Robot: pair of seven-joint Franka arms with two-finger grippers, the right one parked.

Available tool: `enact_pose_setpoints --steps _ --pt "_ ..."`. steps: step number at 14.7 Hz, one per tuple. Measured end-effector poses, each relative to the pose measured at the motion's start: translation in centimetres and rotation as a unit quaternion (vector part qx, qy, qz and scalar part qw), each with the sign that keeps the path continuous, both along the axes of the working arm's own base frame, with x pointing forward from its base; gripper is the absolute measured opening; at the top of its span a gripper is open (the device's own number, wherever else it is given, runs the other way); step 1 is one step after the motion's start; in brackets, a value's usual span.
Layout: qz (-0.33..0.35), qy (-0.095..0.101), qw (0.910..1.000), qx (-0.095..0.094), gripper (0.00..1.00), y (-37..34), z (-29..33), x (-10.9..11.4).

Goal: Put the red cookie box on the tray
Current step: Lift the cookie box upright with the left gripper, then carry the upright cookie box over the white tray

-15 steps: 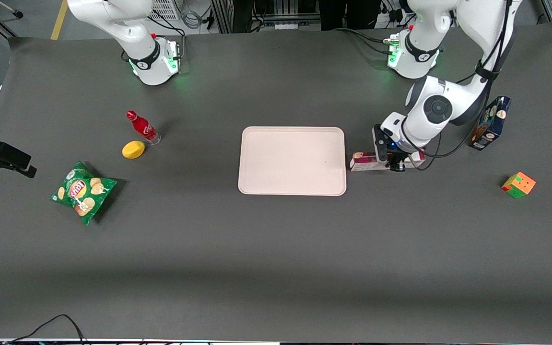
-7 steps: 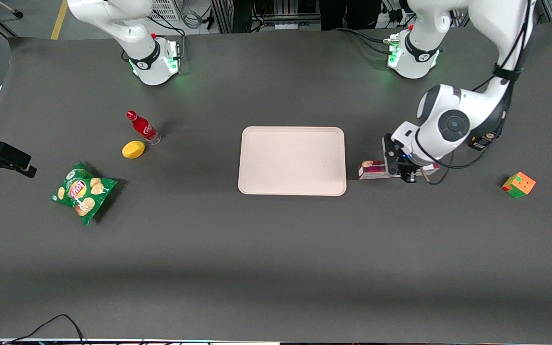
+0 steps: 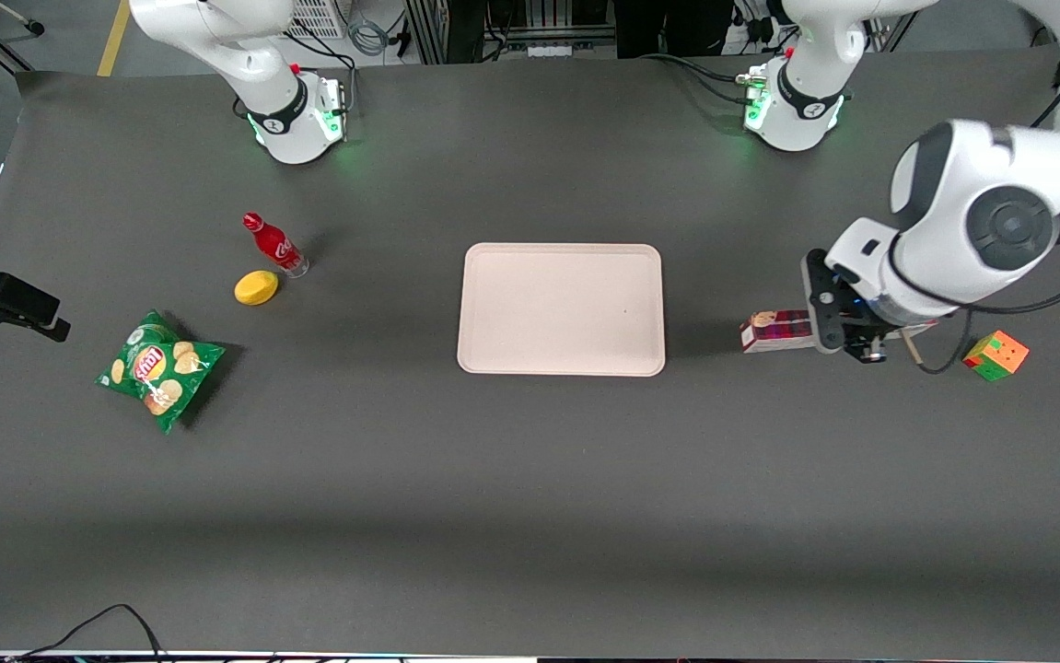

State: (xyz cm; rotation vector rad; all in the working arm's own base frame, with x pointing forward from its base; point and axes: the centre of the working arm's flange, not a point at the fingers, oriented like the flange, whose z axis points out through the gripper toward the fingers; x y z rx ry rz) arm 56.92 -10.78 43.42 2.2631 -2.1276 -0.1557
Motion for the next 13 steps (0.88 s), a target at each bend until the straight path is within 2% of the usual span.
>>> enact_pose_setpoints --steps 4,7,10,11,13 --pt "0.016 -0.023 0.9996 0.001 0.23 -0.1 5.6 0.1" --pt "0.105 -0.031 0.9939 0.007 0.23 -1.5 6.8 -0.7" --pt "0.221 -0.032 0.9747 0.017 0.23 -7.2 7.3 -2.8" --pt "0.259 -0.032 0.9651 0.022 0.23 -9.6 7.3 -3.7" --pt "0.343 -0.034 0.9384 0.026 0.23 -14.5 7.3 -6.0"
